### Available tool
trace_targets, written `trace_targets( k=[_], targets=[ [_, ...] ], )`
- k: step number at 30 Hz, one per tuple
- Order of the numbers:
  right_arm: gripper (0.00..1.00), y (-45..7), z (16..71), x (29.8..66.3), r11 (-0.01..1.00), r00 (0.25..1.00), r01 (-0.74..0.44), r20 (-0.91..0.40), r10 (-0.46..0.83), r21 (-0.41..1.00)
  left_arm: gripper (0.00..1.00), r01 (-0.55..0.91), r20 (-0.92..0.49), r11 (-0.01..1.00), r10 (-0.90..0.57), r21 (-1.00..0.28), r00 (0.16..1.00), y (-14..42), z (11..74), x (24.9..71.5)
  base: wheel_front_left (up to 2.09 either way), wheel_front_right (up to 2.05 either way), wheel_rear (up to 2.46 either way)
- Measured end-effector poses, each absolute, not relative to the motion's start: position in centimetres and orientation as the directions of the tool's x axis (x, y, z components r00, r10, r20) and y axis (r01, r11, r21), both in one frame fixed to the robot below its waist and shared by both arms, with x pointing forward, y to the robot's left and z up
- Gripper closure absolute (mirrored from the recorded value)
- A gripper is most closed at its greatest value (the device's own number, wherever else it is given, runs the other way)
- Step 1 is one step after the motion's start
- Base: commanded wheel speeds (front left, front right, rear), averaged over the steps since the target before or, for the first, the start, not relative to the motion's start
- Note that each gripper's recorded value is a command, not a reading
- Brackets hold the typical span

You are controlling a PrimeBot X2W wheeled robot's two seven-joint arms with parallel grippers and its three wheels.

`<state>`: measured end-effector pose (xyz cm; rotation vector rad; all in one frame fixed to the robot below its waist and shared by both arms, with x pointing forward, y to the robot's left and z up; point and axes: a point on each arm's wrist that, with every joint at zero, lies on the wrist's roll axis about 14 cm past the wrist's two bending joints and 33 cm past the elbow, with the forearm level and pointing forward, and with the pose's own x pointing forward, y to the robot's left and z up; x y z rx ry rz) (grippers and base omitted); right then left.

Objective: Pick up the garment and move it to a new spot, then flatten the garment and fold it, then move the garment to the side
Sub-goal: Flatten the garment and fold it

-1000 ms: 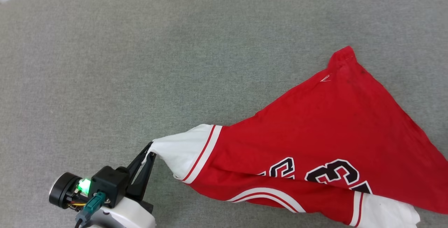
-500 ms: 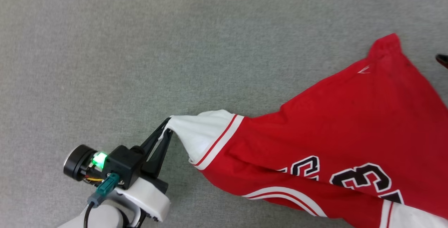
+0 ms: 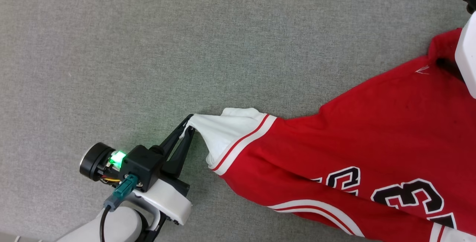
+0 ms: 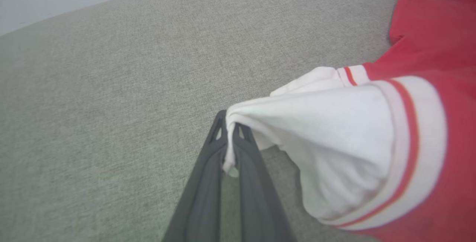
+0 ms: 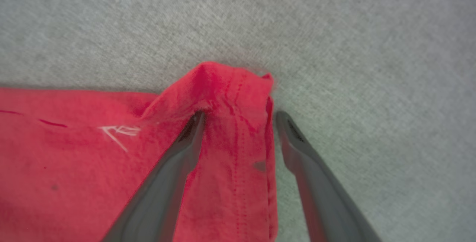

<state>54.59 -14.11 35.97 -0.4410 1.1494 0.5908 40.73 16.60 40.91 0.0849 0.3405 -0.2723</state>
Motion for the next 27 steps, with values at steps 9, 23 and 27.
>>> trace_targets(
  k=[9, 23, 27],
  targets=[
    [1.00, -12.6, 40.3, 55.8, 0.766, 0.464, -0.642, -0.814, 0.349, -0.038, 1.00, 0.284, -0.303, 0.957, -0.253, 0.065, 0.919, 16.9, 42.3, 40.8, 0.00, 0.00, 0.00],
    [1.00, -15.1, 57.6, 56.8, 0.827, 0.807, -0.532, -0.403, 0.431, -0.182, 1.00, 0.347, 0.033, 0.896, -0.370, 0.275, 0.928, 15.8, 56.0, 47.1, 0.00, 0.00, 0.00],
    [1.00, -16.3, 60.8, 57.3, 0.845, 0.858, -0.485, -0.312, 0.409, -0.225, 1.00, 0.345, 0.118, 0.884, -0.397, 0.317, 0.910, 15.1, 59.9, 49.2, 0.00, 0.00, 0.00]
  ],
)
